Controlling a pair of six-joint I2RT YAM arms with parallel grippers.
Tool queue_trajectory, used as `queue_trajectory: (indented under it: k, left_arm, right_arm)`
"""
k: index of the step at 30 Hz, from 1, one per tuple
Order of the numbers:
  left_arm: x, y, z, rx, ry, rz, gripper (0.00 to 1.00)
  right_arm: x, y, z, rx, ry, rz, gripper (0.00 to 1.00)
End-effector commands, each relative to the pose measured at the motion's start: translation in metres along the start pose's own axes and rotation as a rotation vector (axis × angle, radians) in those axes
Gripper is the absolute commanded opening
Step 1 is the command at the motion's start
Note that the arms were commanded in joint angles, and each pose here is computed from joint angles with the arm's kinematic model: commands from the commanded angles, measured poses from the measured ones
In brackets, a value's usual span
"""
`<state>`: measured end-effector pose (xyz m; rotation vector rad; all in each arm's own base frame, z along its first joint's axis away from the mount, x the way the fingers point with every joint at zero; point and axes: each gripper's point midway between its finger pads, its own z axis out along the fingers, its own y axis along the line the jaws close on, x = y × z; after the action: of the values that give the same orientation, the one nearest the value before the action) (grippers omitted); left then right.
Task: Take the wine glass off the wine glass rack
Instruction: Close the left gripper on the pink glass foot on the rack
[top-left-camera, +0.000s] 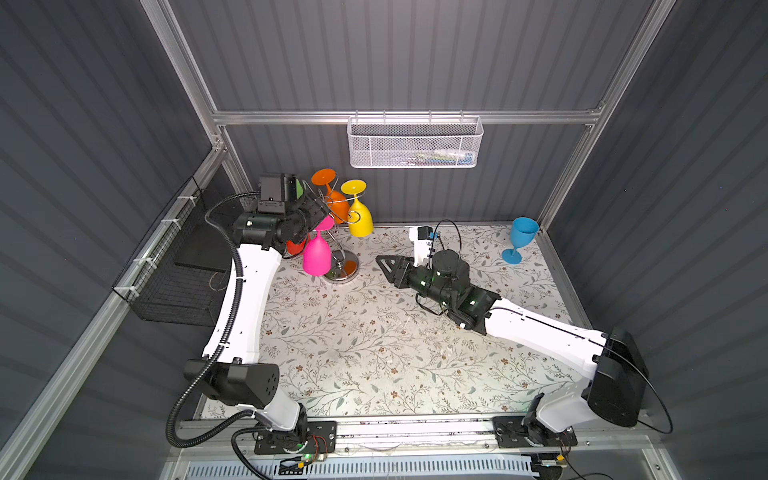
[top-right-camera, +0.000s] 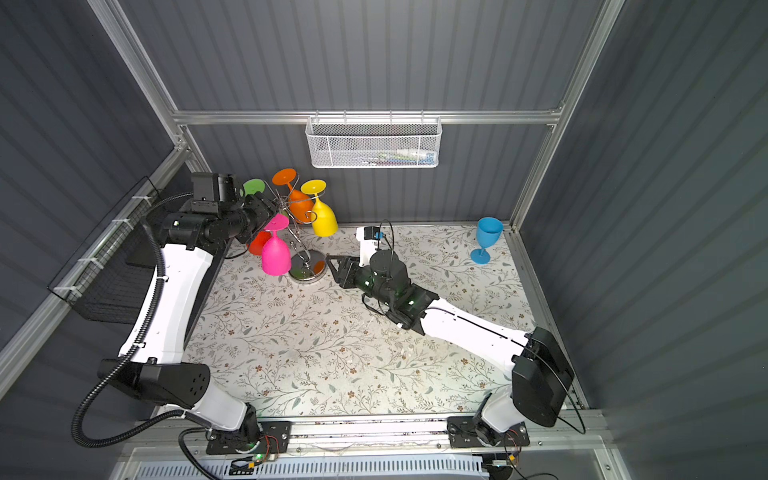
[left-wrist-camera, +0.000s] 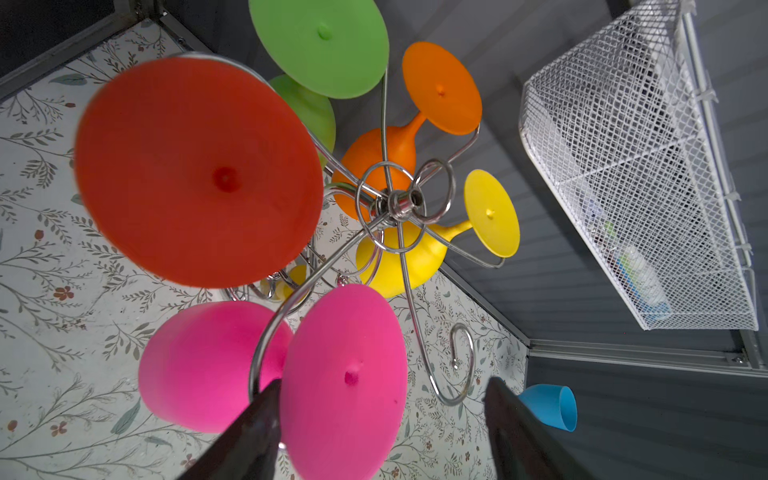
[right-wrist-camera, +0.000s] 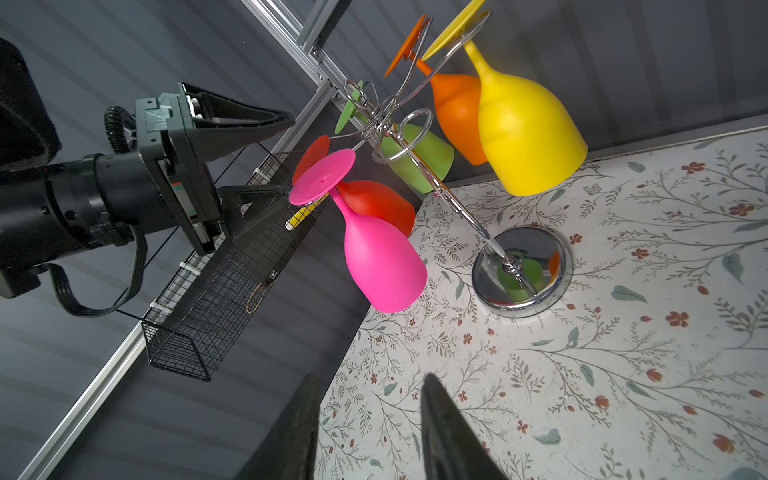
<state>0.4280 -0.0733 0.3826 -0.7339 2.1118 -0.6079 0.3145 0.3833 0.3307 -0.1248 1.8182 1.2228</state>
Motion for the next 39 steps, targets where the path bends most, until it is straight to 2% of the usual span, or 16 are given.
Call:
queue_trajectory:
  k: [1,9,17,26,33,39]
  left_arm:
    - [0.001,0.000,-0.005,0.036,0.010,-0.075,0.71]
    - [-0.003,0.002,-0.008,0.086,0.007,-0.167,0.57]
    - [0.002,0.006,-0.006,0.114,0.025,-0.211,0.29]
    - [0.005,0.013,-0.010,0.114,0.016,-0.234,0.07]
    - [0.004,0.014,-0.014,0.119,0.007,-0.241,0.00]
    - [0.004,0.013,-0.021,0.132,0.004,-0.243,0.00]
  right_arm:
    - [-0.009,0.010,-0.006,-0.035,-0.037,0.002,0.42]
    - [-0.011,0.010,-0.011,-0.038,-0.056,0.008,0.41]
    - [-0.011,0.009,-0.014,-0.041,-0.064,0.013,0.41]
    - [-0.011,0.011,-0.017,-0.051,-0.073,0.011,0.41]
    - [-0.012,0.012,-0.019,-0.047,-0.079,0.001,0.41]
    - [-0.013,0.013,-0.020,-0.046,-0.082,-0.006,0.40]
